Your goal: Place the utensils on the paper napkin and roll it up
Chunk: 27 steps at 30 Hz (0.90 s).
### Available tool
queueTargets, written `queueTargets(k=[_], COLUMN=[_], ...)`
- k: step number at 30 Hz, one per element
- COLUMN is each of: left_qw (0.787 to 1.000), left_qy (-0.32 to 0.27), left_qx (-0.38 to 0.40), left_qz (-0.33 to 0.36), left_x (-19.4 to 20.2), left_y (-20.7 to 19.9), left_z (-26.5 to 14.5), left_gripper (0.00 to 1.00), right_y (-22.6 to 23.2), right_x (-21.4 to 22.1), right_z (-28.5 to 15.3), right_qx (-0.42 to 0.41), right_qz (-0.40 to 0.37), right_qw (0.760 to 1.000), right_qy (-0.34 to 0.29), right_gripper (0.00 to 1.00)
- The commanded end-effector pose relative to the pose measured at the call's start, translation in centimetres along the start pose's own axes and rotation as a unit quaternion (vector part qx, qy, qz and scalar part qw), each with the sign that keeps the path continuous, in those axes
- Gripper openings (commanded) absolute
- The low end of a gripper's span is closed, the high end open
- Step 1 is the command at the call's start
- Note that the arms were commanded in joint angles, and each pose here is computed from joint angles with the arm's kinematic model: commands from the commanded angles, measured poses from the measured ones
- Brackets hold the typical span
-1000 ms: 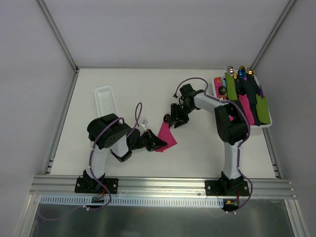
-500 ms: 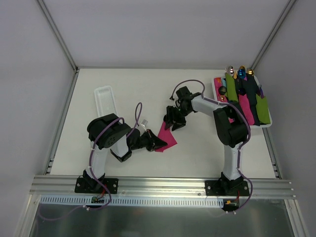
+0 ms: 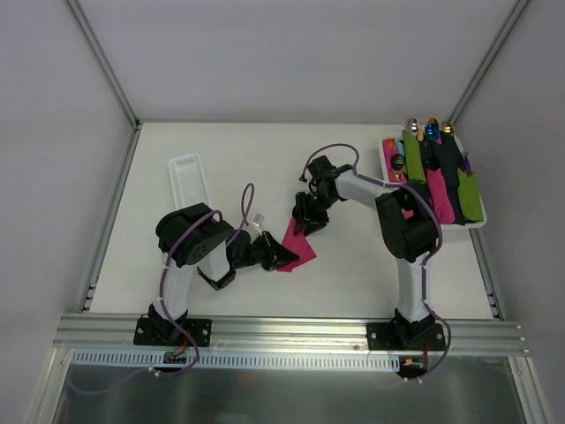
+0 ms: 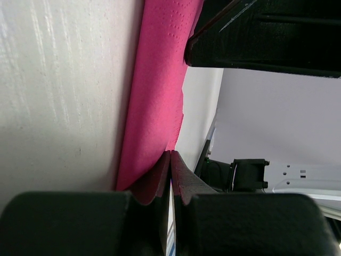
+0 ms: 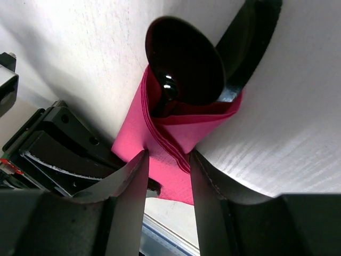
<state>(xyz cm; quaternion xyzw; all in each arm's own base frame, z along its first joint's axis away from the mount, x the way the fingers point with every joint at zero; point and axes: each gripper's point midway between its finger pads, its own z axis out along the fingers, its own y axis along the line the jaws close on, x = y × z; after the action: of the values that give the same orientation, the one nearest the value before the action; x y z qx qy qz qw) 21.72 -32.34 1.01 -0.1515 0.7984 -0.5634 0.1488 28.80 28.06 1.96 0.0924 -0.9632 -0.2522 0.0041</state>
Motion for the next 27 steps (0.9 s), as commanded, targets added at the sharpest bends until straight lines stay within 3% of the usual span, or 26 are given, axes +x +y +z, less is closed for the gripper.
queueTargets(k=[1, 7, 10, 15, 19, 23, 27], left_qw=[0.996, 0.996, 0.996, 0.996, 0.997, 0.999, 0.996], left_qy=[-0.010, -0.010, -0.010, -0.010, -0.013, -0.018, -0.025], left_qx=[-0.087, -0.089, -0.088, -0.088, -0.073, -0.036, 0.032], left_qz=[-0.013, -0.014, -0.014, -0.014, -0.004, 0.031, 0.077], left_x=[0.5, 0.5, 0.5, 0.4, 0.3, 0.1, -0.6], left_y=[5.1, 5.3, 5.2, 5.2, 4.5, 2.3, -2.3], left_z=[-1.1, -1.1, -1.1, -1.1, -1.1, -1.6, -2.7], left_gripper=[0.02, 0.02, 0.02, 0.02, 0.03, 0.16, 0.42], right_y=[-3.2, -3.7, -3.8, -4.2, -3.6, -2.1, 0.4], right_x=[2.4, 2.6, 2.5, 2.7, 2.5, 2.5, 1.6], right_z=[3.6, 4.4, 4.8, 4.8, 4.4, 3.7, 2.0], right_qx=[0.072, 0.076, 0.078, 0.080, 0.057, 0.002, -0.068], right_qz=[0.008, 0.018, 0.022, 0.020, 0.007, -0.025, -0.073], right_qw=[0.996, 0.996, 0.995, 0.995, 0.997, 0.999, 0.995], right_qy=[0.046, 0.054, 0.054, 0.056, 0.047, 0.032, 0.001], right_gripper=[0.40, 0.36, 0.28, 0.01, 0.00, 0.00, 0.00])
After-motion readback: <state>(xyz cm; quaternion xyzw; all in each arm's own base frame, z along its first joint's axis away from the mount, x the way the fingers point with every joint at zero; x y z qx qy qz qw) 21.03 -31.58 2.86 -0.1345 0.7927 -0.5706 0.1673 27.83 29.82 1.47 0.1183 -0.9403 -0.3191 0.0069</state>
